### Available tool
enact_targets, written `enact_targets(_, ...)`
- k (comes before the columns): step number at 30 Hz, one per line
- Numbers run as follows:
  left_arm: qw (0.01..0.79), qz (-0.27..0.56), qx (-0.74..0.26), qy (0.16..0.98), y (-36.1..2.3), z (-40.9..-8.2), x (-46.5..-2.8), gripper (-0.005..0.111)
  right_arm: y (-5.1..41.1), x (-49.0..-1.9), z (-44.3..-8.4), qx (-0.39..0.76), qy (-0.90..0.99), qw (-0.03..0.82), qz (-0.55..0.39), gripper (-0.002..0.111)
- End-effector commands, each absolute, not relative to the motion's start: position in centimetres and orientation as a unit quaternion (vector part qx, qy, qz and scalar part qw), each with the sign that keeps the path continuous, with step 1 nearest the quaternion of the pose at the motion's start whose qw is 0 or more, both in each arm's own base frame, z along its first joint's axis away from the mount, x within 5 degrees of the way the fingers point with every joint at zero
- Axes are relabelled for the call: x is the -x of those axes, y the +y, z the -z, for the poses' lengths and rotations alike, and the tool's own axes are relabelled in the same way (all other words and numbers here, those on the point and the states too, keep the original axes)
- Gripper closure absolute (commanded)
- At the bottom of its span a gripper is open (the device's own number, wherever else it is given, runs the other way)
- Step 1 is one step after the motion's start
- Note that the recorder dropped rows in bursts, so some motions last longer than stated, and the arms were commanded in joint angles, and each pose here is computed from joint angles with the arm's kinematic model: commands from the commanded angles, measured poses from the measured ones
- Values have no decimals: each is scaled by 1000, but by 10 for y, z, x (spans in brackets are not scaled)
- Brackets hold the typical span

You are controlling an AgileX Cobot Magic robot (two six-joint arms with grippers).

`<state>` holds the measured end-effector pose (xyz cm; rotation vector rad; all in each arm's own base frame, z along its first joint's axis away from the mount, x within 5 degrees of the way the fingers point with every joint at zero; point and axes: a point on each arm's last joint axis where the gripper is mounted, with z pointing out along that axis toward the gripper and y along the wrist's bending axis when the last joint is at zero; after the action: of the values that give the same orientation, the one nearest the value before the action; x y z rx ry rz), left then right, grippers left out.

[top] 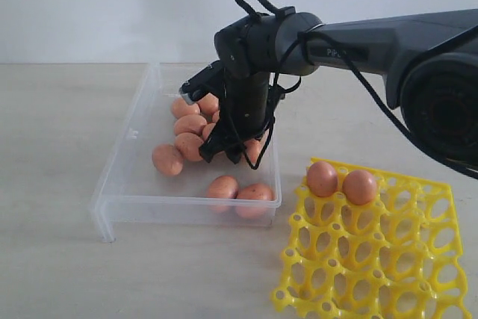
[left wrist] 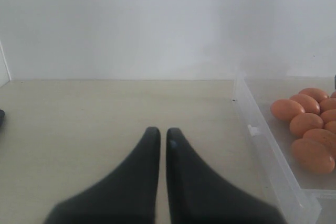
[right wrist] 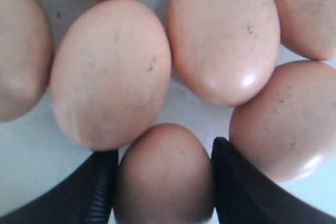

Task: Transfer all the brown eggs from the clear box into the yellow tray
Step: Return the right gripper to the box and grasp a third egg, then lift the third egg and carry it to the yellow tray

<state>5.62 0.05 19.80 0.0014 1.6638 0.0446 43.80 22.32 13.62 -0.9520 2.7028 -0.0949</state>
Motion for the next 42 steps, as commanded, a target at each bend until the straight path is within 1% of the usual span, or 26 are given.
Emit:
enact_targets(1, 675, -21, -1, 738, 1, -197, -56, 103, 220, -438, -141, 327, 935, 130, 38, 106)
enact_targets(2, 675, -21, -1, 738, 1, -197, -56, 103, 220, -438, -142, 325, 936, 130, 38, 108)
enact_targets(5, 675, -21, -1, 738, 1, -197, -56, 103, 220, -437, -151, 323, 935, 139, 36, 108)
enact_targets(7, 675, -21, -1, 738, 1, -197, -56, 103, 220, -436, -162, 312, 938, 148, 25, 108)
enact_targets(9, 675, -21, -1, 738, 1, -197, -56, 103, 225, -432, -183, 296, 940, 170, -14, 108)
enact_targets(10, 675, -21, -1, 738, 1, -197, -56, 103, 231, -431, -200, 295, 933, 202, -47, 108)
enact_targets(11, 675, -21, -1, 738, 1, -197, -56, 103, 233, -430, -209, 292, 929, 220, -65, 108)
enact_targets(13, 675, -21, -1, 738, 1, -197, -56, 103, 244, -434, -246, 264, 900, 320, -136, 108)
enact_targets(15, 675, -21, -1, 738, 1, -197, -56, 103, 249, -432, -271, 270, 871, 377, -163, 108)
enact_targets(17, 675, -21, -1, 738, 1, -197, -56, 103, 256, -424, -293, 305, 837, 428, -154, 108)
enact_targets(19, 675, -21, -1, 738, 1, -197, -56, 103, 259, -415, -304, 309, 812, 472, -148, 108)
enact_targets(20, 675, -21, -1, 738, 1, -197, -56, 103, 259, -412, -305, 310, 810, 476, -146, 109)
enact_targets(26, 675, -21, -1, 738, 1, -197, -56, 103, 254, -380, -279, 339, 827, 427, -136, 109)
enact_targets(28, 675, -21, -1, 738, 1, -197, -56, 103, 252, -369, -278, 329, 825, 437, -142, 109)
enact_targets(30, 675, -21, -1, 738, 1, -197, -56, 103, 243, -358, -276, 296, 831, 444, -156, 109)
enact_targets(33, 675, -21, -1, 738, 1, -197, -56, 103, 223, -337, -278, 230, 829, 481, -173, 109)
enact_targets(36, 675, -21, -1, 738, 1, -197, -56, 103, 190, -319, -280, 164, 809, 536, -176, 109)
enact_targets(39, 675, -21, -1, 738, 1, -197, -56, 103, 144, -310, -272, 33, 798, 575, -175, 109)
enact_targets(42, 675, -21, -1, 738, 1, -197, -56, 103, 92, -306, -265, -132, 774, 601, -154, 109)
